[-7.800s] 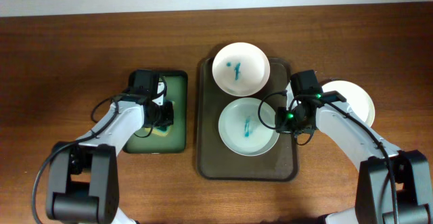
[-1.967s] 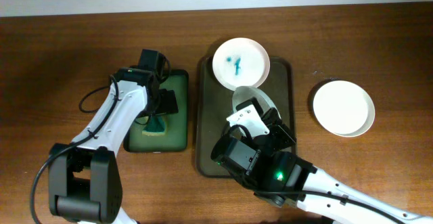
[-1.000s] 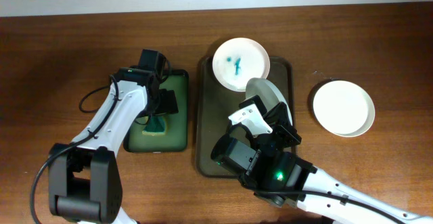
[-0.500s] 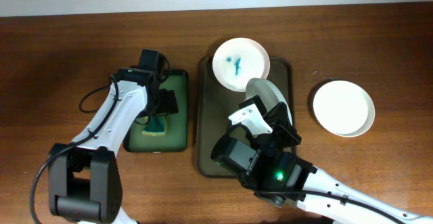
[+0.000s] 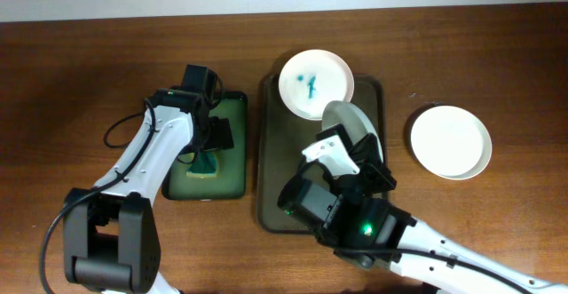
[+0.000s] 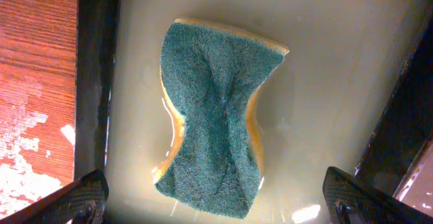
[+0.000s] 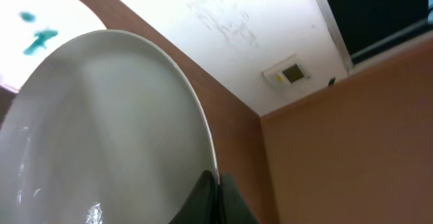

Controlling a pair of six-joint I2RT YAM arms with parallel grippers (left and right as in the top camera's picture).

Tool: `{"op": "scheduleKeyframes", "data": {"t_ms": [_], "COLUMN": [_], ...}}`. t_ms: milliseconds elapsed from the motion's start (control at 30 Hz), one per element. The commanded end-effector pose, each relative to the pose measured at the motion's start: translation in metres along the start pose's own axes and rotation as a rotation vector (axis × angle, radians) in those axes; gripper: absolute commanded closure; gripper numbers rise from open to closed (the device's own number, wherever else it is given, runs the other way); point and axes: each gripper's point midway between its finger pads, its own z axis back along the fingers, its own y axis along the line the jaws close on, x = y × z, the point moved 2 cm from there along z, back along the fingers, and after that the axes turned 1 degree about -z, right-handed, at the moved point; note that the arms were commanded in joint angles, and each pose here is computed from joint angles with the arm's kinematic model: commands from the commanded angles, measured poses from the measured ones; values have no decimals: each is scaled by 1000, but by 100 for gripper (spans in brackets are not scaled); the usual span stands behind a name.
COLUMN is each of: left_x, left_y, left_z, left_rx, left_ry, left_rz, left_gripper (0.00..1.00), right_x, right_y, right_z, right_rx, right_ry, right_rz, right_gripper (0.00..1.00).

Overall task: Clean dirty plates on tray and stack at the side
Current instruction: 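Carry the plate with right gripper and stack it on the first plate, then grip the top plate with right gripper and drag it to tray center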

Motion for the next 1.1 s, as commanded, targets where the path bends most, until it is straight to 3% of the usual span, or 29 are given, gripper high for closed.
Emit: {"op": "scheduleKeyframes", "data": {"t_ms": [0,267,433,633,800,933,1067], "left_x": [1,1,1,1,1,1,1], "left_y": [1,1,1,1,1,1,1], "left_z": [3,3,3,3,3,3,3], "left_rx": [-2,-2,-2,-2,-2,-2,-2], "left_ry": [-6,-6,-6,-6,-6,-6,-6], "left_rz": [3,3,3,3,3,3,3], "left_gripper": [1,1,0,1,1,1,1], "right_x": [-3,-43,-74,-147,-191,-214,-268], "right_y": [-18,20,5,-48,-42,-60,-91], "right_z": [-16,-67,-97,-135,-169,-196,-200], "right_rx": [-25,454,694,535,497,483,328], "right_ry": [56,392,572,732,842,823,900], "right_rz": [-188,-447,-780,-954,-939,-1200,-1369], "right_gripper": [96,96,96,96,96,96,96]}}
